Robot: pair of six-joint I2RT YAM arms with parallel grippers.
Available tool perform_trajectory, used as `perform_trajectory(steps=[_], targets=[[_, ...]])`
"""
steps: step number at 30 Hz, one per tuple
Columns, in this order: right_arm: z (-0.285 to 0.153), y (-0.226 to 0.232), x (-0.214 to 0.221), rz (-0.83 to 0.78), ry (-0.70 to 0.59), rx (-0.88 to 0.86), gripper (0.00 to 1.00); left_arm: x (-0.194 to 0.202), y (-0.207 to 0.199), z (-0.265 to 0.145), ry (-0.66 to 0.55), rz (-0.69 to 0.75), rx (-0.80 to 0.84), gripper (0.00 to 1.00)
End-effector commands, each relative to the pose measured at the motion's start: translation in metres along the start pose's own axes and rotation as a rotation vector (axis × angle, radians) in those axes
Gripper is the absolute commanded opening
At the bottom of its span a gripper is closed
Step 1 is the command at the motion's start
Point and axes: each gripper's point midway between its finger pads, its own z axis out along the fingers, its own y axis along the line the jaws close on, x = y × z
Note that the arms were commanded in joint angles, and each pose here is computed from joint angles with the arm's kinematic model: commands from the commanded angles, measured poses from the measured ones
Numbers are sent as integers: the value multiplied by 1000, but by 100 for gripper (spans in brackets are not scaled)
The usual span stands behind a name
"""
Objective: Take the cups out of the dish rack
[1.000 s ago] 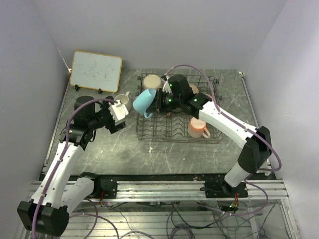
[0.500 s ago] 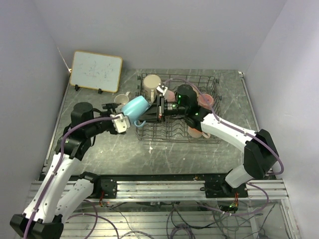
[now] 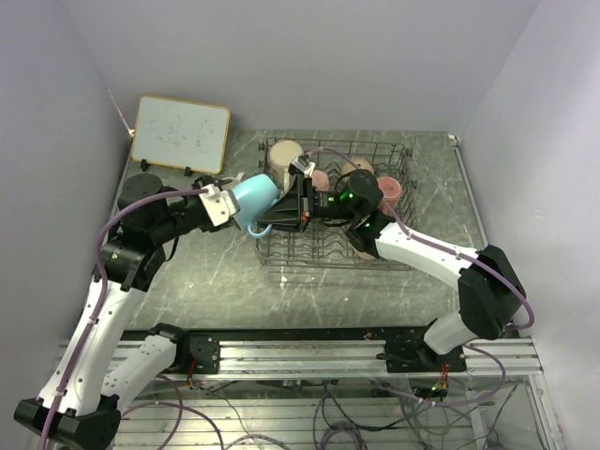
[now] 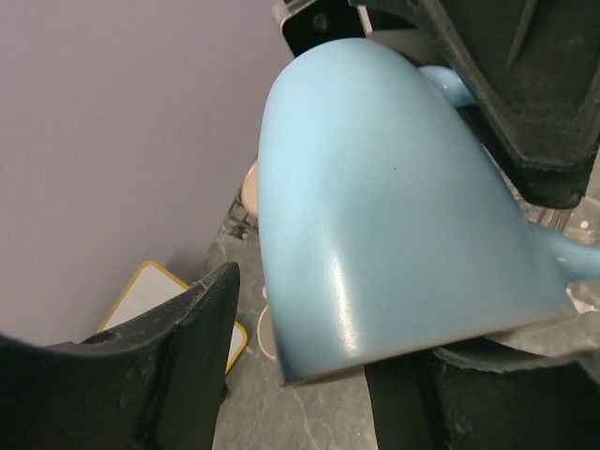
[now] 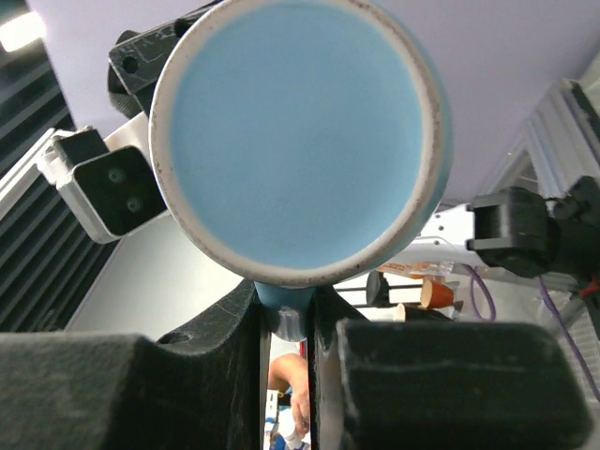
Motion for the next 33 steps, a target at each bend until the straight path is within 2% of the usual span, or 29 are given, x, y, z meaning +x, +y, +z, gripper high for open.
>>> perform_trajectory(steps=[1,7,9,10,11,13,14,16,20,24,28,33], targets=[[6,51,18,-89,54,-181,0,-31,-2,-5,-80,-84,36,60],[9,45,16,-25,39,-205,0,-46,-11,-12,-121,-153,82,39],[11,38,14,-6,40,-194,0,-45,-16,-11,-109,-179,111,23],[12,34,12,6,36,-184,6,-44,-17,-11,-96,-188,124,12],[12,30,12,14,38,-176,18,-38,-19,-10,-70,-206,135,8],[11,23,8,24,28,-155,38,-25,-20,-7,-6,-244,136,7],[10,16,4,34,20,-130,45,-17,-19,-5,29,-264,122,7],[5,3,-5,43,-4,-70,57,3,-14,-2,112,-292,78,7],[-14,-37,-28,30,-78,134,74,52,-5,-1,345,-353,1,7],[-51,-80,-54,17,-183,401,84,117,3,-11,662,-384,-69,7],[-89,-97,-71,-33,-277,590,86,187,23,-33,911,-459,-111,7],[-126,-102,-83,-86,-353,744,87,246,54,-53,1068,-501,-144,7]])
